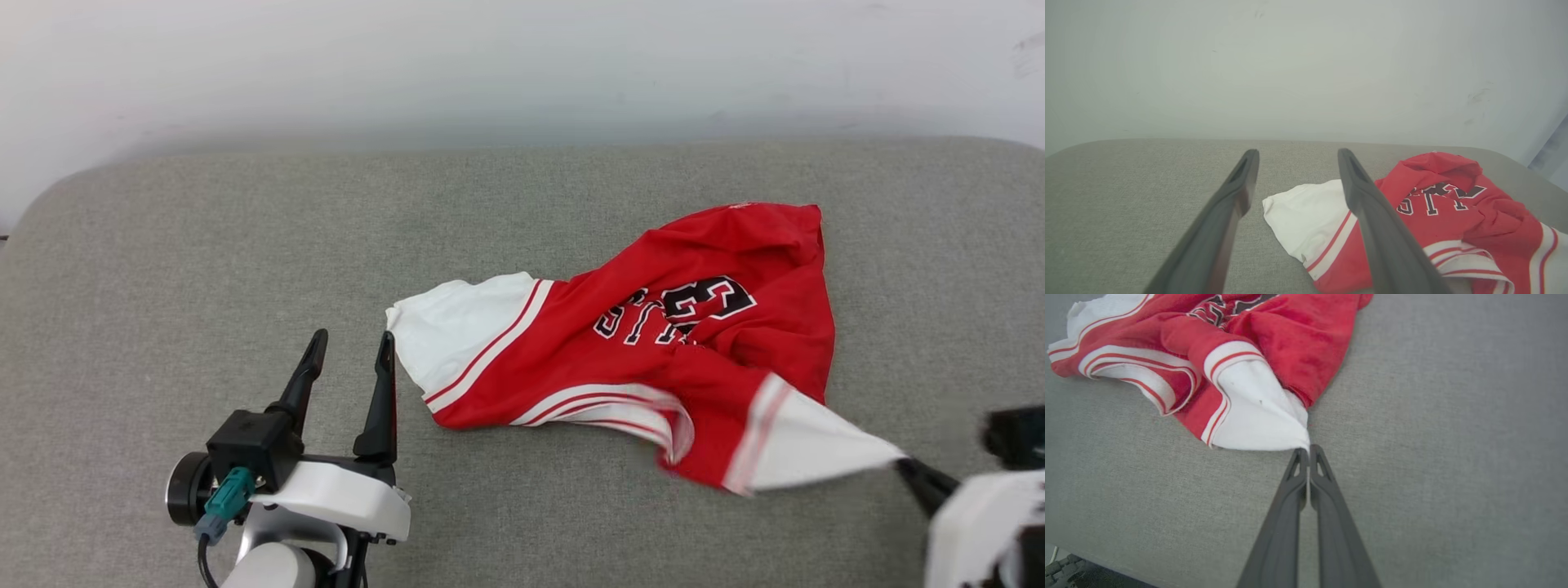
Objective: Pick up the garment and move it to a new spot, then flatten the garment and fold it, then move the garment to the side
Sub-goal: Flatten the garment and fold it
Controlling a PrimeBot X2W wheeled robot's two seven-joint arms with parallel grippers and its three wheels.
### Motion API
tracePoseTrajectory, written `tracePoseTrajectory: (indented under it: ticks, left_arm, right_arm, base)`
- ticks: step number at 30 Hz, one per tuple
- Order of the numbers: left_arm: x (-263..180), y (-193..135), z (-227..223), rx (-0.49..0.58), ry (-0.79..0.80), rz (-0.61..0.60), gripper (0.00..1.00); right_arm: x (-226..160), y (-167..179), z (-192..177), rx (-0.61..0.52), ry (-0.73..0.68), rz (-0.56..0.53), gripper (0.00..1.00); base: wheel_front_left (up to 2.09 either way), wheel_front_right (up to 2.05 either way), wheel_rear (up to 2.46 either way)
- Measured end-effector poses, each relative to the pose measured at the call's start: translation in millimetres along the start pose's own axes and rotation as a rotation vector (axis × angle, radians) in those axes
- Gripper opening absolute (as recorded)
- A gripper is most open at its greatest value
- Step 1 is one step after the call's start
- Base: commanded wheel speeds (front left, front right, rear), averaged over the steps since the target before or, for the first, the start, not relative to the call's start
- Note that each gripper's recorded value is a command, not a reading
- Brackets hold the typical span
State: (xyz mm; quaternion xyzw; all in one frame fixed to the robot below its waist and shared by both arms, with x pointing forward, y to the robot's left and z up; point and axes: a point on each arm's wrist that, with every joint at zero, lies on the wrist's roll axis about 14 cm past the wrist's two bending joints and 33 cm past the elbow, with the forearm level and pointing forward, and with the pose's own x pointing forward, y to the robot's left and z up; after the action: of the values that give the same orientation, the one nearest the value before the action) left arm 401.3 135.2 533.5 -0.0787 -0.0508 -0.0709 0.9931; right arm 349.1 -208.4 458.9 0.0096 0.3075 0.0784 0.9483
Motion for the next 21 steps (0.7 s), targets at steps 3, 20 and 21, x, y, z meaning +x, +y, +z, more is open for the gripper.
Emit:
tracePoseTrajectory:
  ticks: [3, 20, 21]
  left_arm:
    - [0.8, 2.1, -2.1, 0.003, 0.010, 0.005, 1.00]
    - [-0.4, 13.1, -11.8, 0.015, 0.051, 0.026, 1.00]
    - [-1.1, 13.8, -11.3, 0.017, 0.050, 0.028, 1.00]
  right_arm:
    - [-8.6, -29.8, -14.5, 0.094, 0.011, -0.100, 0.00]
    - [10.0, -44.6, -75.0, 0.311, -0.021, -0.178, 1.00]
    - [8.9, -45.6, -71.5, 0.311, -0.047, -0.182, 1.00]
  base:
    - [0.00, 0.00, 0.00]
    - [0.00, 0.00, 0.00]
    - [0.00, 0.00, 0.00]
